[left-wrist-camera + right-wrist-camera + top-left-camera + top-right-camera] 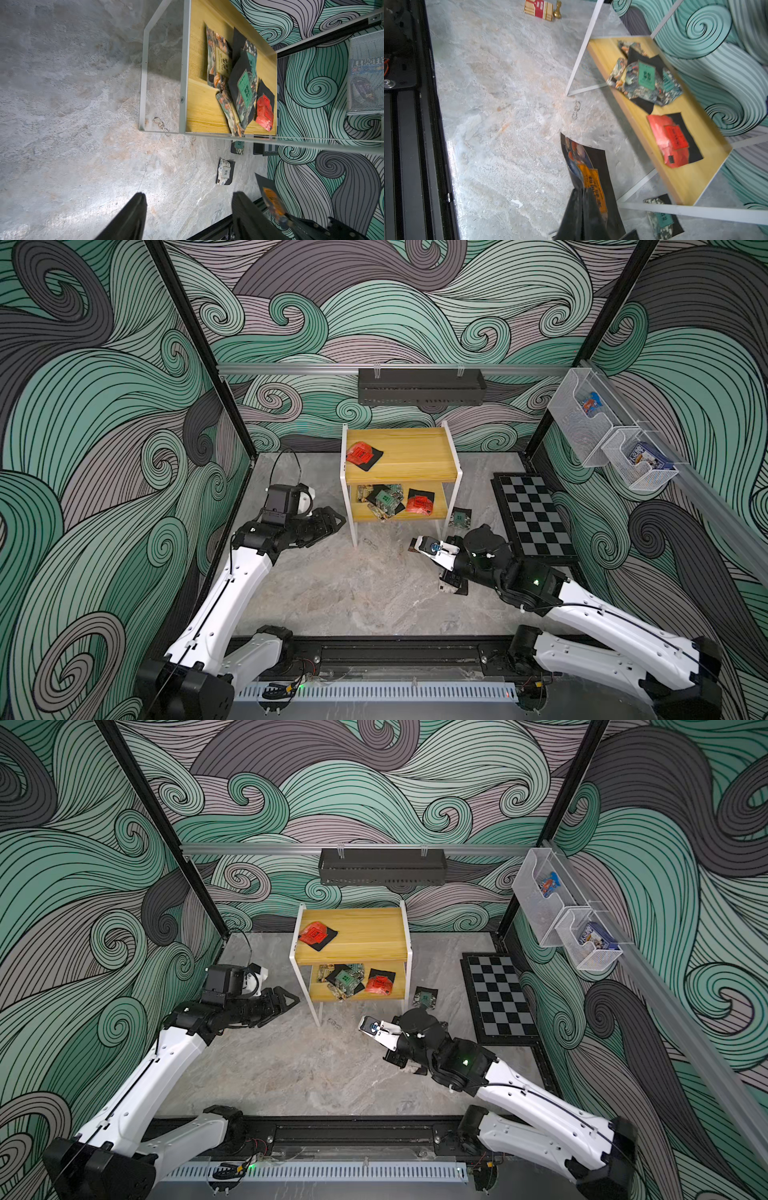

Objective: Remove the tea bags from the shelf
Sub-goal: Place the tea bag at the center of the board.

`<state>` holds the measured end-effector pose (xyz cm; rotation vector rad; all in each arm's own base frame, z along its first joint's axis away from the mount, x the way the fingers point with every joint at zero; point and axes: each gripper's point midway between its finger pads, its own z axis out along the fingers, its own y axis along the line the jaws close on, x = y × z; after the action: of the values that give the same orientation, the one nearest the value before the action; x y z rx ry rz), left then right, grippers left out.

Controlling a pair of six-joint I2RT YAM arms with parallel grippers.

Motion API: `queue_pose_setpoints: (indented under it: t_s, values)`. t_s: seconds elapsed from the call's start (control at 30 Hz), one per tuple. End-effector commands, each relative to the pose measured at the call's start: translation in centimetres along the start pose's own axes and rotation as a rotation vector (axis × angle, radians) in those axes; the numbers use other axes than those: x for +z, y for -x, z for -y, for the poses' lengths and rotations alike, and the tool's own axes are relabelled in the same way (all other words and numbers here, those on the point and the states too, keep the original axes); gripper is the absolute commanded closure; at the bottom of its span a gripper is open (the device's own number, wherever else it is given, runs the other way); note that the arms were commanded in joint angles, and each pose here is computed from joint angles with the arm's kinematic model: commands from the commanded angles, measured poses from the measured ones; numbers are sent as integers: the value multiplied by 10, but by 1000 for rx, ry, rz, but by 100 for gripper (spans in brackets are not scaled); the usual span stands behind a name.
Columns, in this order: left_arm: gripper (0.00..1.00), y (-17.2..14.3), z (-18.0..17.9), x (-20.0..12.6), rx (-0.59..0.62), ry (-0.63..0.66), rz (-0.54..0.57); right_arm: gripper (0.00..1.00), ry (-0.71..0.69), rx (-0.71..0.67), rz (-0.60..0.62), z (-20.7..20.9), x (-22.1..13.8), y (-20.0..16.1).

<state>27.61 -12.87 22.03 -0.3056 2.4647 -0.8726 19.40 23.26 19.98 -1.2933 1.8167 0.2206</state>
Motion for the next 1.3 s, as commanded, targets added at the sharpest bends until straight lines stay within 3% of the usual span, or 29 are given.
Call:
queue_pose_setpoints:
  t_s: [0.0,0.37,0.8,1.27]
  values:
    - [32,4,4,1,20,-13,22,93,-40,104,8,3,6,-4]
    - [32,-4,-2,3,15,-7,16,93,-45,291,-100,-12,49,-35]
    - [32,-6,-5,4,14,1,13,92,-84,304,-212,-25,87,-68]
    - [32,-6,-8,9,20,11,3,87,5,303,-255,-57,107,-81]
